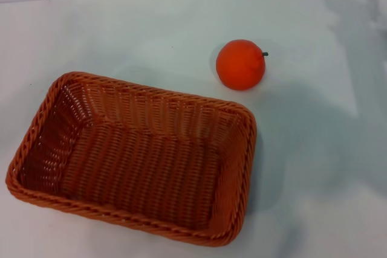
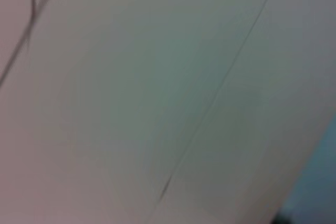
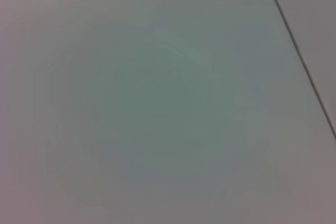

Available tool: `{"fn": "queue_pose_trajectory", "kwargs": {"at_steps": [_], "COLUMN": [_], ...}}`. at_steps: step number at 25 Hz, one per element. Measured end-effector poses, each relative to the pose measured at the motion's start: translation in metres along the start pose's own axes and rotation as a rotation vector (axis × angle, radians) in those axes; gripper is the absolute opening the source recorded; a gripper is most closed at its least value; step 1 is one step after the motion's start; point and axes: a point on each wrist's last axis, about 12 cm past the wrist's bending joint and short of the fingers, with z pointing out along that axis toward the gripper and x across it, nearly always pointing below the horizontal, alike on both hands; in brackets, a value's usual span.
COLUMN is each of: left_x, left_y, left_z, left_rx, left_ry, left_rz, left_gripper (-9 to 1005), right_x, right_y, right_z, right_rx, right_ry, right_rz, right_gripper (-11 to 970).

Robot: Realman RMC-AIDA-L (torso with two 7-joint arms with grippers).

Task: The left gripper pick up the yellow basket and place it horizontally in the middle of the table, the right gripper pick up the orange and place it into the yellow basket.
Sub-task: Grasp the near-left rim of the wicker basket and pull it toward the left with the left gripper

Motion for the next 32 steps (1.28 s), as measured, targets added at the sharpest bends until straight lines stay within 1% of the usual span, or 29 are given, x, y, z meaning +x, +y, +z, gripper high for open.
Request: {"fn": "queue_pose_trajectory", "kwargs": {"at_steps": [2, 5, 7, 10, 19, 27, 32], "left_x": [-0.012, -0.022, -0.024, -0.024, -0.02, -0.013, -0.008], "left_y": [-0.004, -0.011, -0.015, -0.017, -0.023, -0.025, -0.031], "left_z": [0.008, 0.019, 0.027, 0.039, 0.068, 0.096, 0.109], "left_rx": [-0.068, -0.152, -0.195, -0.26, -0.362, -0.461, -0.466], "left_ry": [0.166, 0.321, 0.4, 0.514, 0.749, 0.9, 0.96], "left_rz": [-0.017, -0.016, -0.018, -0.052, -0.137, -0.103, -0.079], "left_gripper": [799, 797, 795, 793, 788, 783, 773], "right_x": [0.0, 0.001, 0.001, 0.001, 0.002, 0.002, 0.001], "right_y": [0.001, 0.001, 0.002, 0.001, -0.001, -0.003, -0.002], "right_z": [0.0, 0.0, 0.001, 0.002, 0.006, 0.009, 0.009], "right_rx": [-0.004, -0.009, -0.014, -0.016, -0.016, -0.014, -0.021], "right_ry": [0.002, 0.005, 0.007, 0.004, -0.007, -0.009, -0.017], "right_rz": [0.002, 0.006, 0.007, 0.009, 0.007, 0.007, 0.008], "right_gripper": [929, 928, 928, 927, 928, 928, 928]}}
